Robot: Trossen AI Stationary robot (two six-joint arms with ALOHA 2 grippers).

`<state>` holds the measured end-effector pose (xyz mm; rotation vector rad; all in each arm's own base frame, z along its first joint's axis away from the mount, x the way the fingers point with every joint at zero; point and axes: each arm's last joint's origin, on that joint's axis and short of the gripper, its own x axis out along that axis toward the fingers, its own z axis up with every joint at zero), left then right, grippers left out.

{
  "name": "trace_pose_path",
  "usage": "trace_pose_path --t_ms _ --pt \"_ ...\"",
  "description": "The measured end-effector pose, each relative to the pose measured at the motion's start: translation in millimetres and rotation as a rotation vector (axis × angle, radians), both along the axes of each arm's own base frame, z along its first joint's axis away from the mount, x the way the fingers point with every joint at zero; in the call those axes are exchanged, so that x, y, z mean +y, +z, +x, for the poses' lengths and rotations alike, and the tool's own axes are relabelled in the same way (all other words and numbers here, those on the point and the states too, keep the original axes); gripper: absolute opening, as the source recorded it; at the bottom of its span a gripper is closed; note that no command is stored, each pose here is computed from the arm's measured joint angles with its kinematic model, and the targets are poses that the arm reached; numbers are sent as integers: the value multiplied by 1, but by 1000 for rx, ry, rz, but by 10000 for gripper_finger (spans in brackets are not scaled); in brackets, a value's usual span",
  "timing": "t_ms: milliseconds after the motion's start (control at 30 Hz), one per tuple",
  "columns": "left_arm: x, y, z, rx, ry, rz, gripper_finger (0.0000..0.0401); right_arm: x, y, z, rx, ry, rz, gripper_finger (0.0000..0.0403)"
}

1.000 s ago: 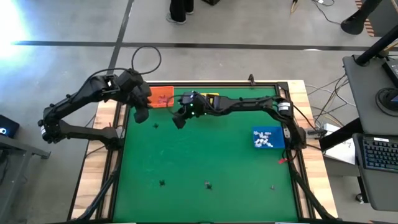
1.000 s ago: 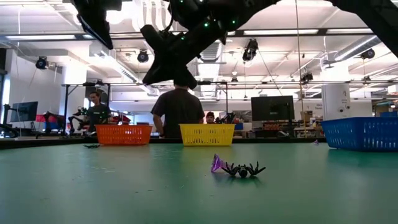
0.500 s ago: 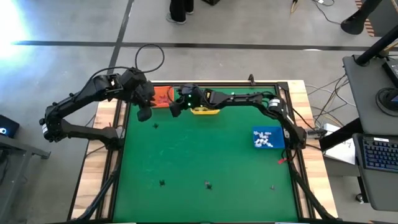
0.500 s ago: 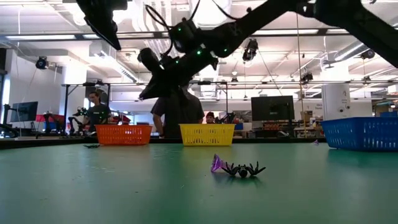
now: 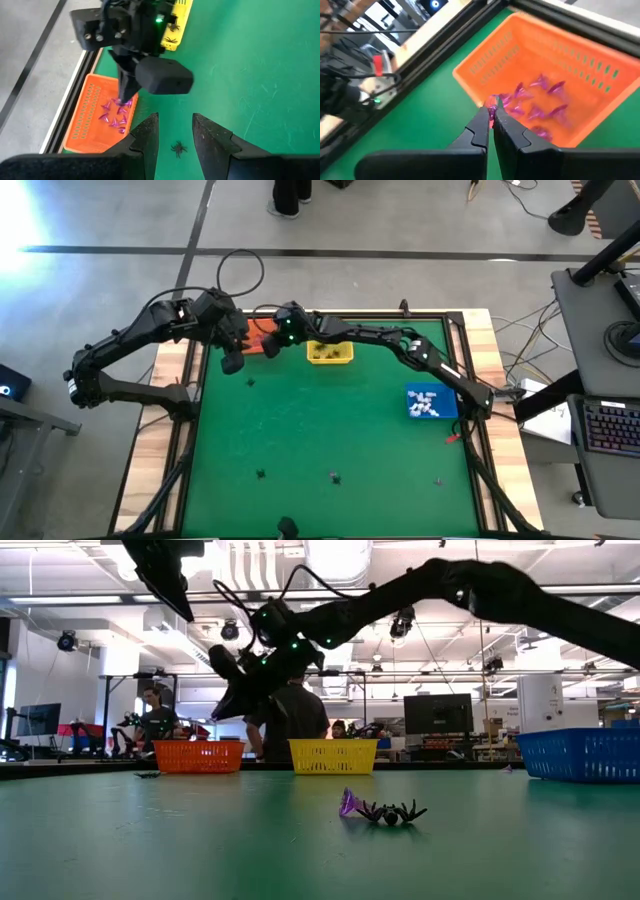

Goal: Sort Halloween decoration
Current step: Put the violet hat toy into the orange basket, then put the black spider toy into the yellow basket

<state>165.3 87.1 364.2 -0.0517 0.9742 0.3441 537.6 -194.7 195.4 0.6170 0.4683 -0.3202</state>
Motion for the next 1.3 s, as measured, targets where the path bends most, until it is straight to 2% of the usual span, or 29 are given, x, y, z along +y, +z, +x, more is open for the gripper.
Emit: trace_pose_path --t_ms 233,300,433,633,800,867,967,1133,1300 --pt "0 -1 -1 10 -6 -1 100 -12 6 0 26 3 -35 10" --pt "0 -1 -1 13 -15 5 100 -15 2 -4 79 -18 -37 15" --pt "0 0 -1 17 -27 13 100 -16 -2 -7 144 -25 -100 42" --pt "0 -1 -1 21 -42 22 100 -15 -2 -6 141 -26 -94 96" --pt "0 -1 -1 21 -41 21 100 -16 7 -9 133 -32 -95 121" --pt "0 -1 0 22 -36 17 100 -15 18 -13 135 -20 -114 125" --pt "1 -3 2 33 -34 9 100 -10 51 -26 164 36 -191 127" --pt "5 -8 9 61 -34 -7 100 8 114 -66 278 125 -276 128" --pt "9 -18 17 136 -63 -27 100 22 166 -101 344 45 -398 128"
